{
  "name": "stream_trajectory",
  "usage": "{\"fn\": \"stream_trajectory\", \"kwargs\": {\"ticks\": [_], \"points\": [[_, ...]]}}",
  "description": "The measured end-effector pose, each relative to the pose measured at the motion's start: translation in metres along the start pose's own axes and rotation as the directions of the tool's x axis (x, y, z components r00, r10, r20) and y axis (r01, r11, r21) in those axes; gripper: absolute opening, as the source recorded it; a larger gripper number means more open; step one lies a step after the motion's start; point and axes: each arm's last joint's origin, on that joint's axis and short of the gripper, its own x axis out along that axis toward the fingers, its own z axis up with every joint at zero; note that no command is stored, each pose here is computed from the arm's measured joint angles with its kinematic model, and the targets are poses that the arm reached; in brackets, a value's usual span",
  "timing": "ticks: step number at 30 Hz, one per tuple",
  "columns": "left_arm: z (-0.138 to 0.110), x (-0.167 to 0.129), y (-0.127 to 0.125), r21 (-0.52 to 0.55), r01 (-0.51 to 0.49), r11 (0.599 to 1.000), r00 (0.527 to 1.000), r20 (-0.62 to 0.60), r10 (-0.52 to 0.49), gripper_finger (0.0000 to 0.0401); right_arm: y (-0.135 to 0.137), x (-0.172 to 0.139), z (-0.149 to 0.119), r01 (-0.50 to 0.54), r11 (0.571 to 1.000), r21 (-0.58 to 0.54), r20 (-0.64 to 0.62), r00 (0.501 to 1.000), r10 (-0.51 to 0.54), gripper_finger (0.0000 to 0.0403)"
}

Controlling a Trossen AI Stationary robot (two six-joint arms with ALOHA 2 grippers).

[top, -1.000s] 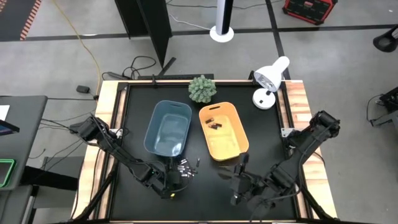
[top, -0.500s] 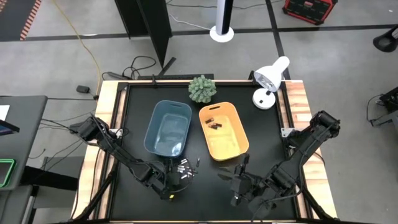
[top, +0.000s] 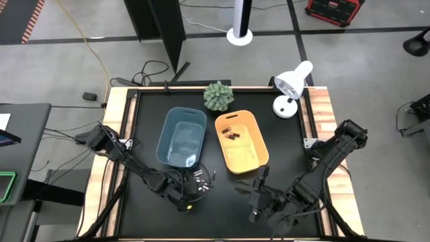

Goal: Sort batteries
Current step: Put the silver battery into the blue bin

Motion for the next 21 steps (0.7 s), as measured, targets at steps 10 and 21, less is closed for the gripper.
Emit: {"fn": "stream_trajectory", "kwargs": {"ticks": [10, 21], "points": [[-0.014, 0.019, -0.006, -0.01, -0.007, 1.0, 0.998, -0.065, 0.006, 0.0072, 0.0, 0.0, 0.0, 0.0, 1.0, 0.005, 0.0, 1.0, 0.0, 0.0122], [-0.005, -0.01, -0.008, 0.028, 0.062, 0.998, 0.998, -0.023, -0.061, 0.004, 0.0, 0.0, 0.0, 0.0, 1.0, 0.004, 0.0, 1.0, 0.0, 0.0122]]}}
